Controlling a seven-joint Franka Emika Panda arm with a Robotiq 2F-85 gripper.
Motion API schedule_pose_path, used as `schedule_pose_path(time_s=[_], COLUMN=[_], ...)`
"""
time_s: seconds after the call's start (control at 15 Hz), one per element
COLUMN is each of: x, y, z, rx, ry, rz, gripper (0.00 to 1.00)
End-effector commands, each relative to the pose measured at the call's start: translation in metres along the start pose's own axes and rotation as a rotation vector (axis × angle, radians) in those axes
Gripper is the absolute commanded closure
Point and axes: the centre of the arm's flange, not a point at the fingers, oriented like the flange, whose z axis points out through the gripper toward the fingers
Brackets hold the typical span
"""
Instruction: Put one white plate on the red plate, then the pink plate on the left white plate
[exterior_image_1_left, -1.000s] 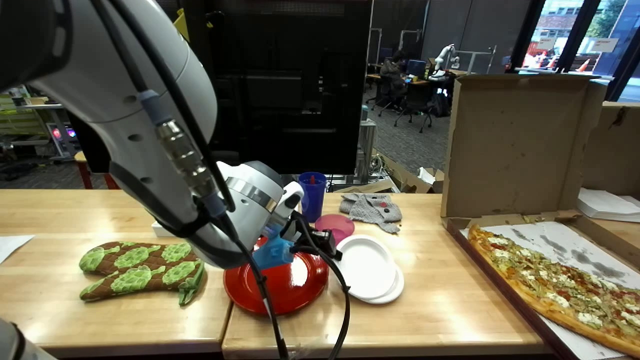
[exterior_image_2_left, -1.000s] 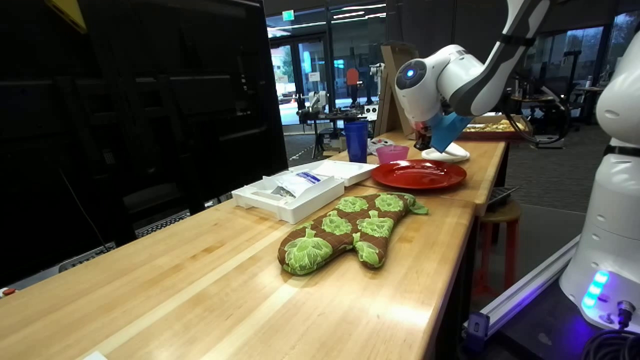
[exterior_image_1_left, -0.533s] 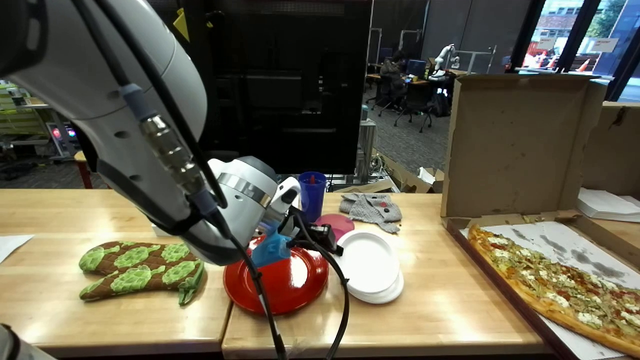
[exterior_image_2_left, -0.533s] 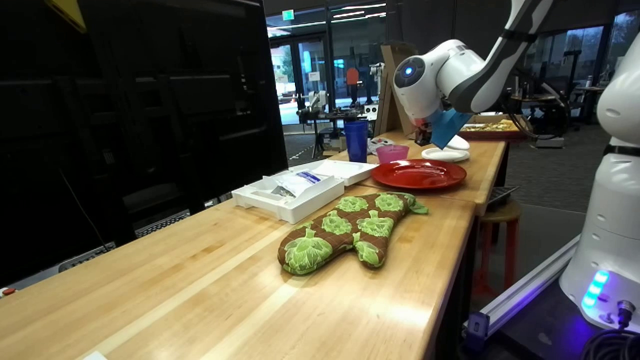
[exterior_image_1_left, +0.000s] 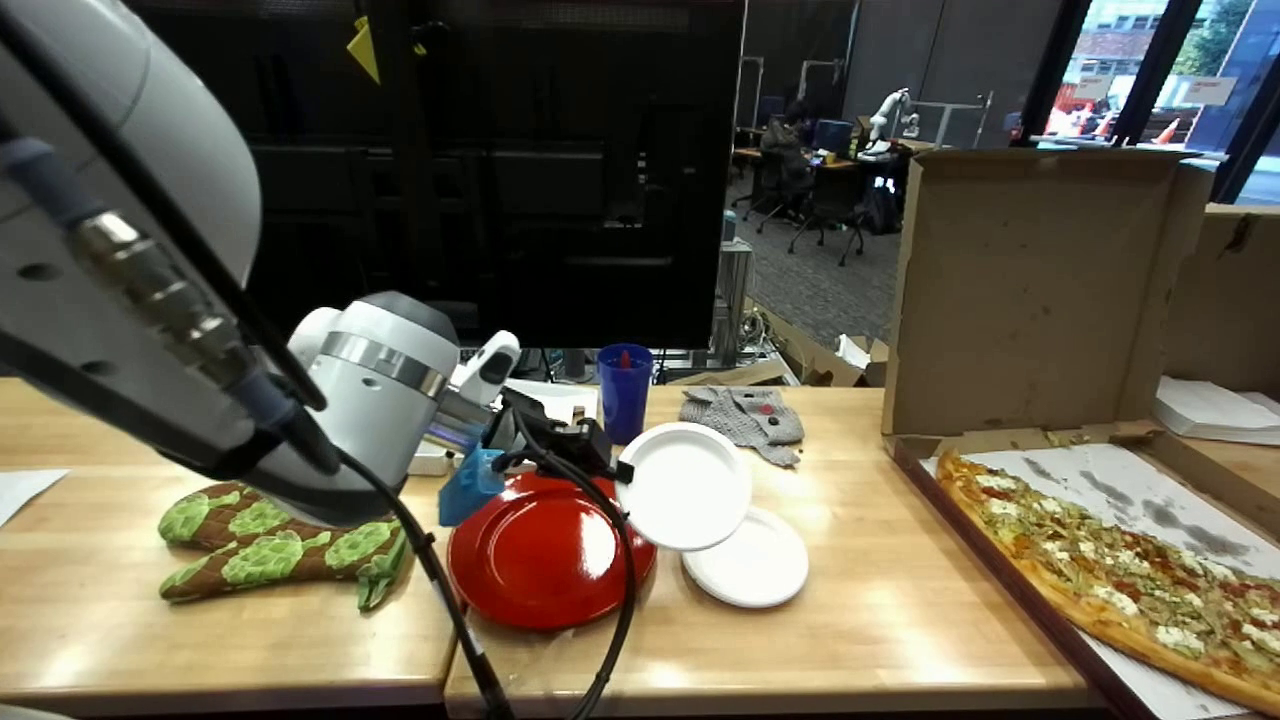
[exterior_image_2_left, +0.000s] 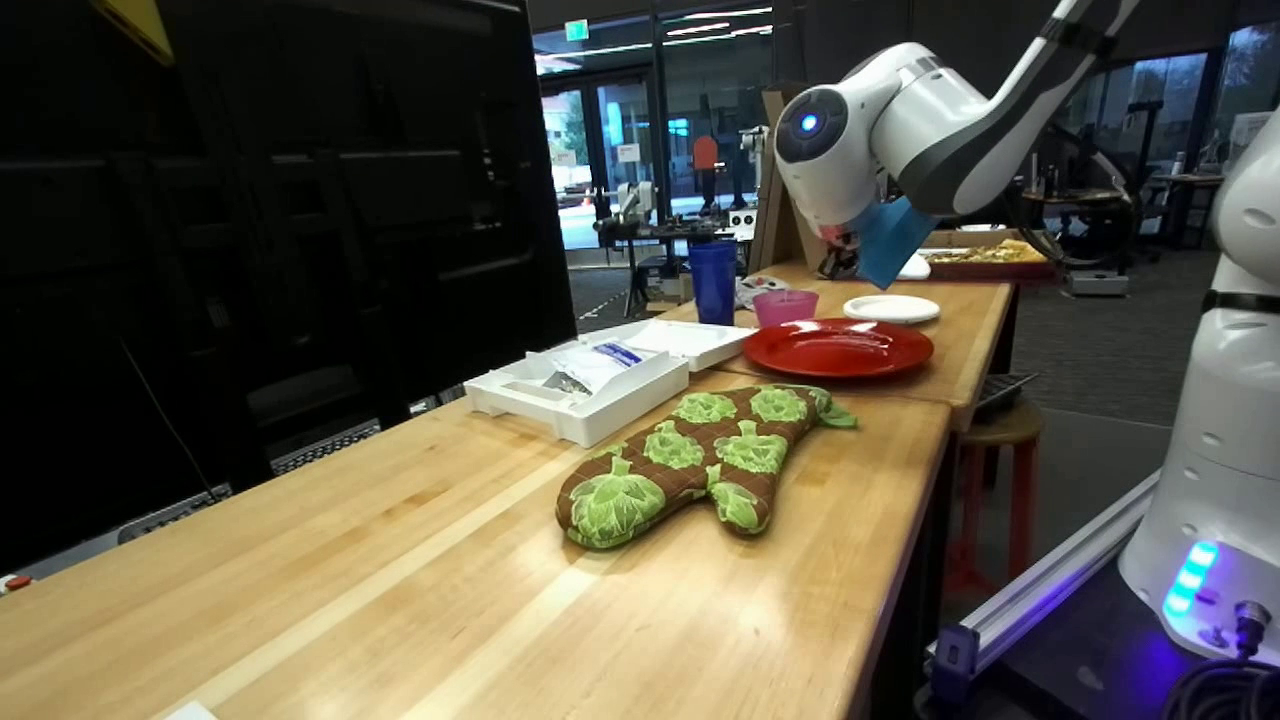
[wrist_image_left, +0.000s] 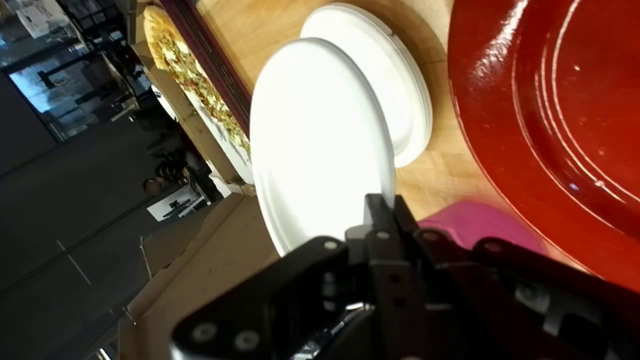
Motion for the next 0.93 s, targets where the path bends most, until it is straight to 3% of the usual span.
schedule_pose_path(time_s=[0.0, 0.33, 0.87], x=[-0.012, -0.013, -0.015], y=[0.015, 0.010, -0.007], z=[-0.051, -0.094, -0.113], rx=[0.071, 0.183, 0.212], ry=[0.076, 0.141, -0.031], rz=[-0.011, -0.078, -0.280], gripper=[0.99, 0.99, 0.99])
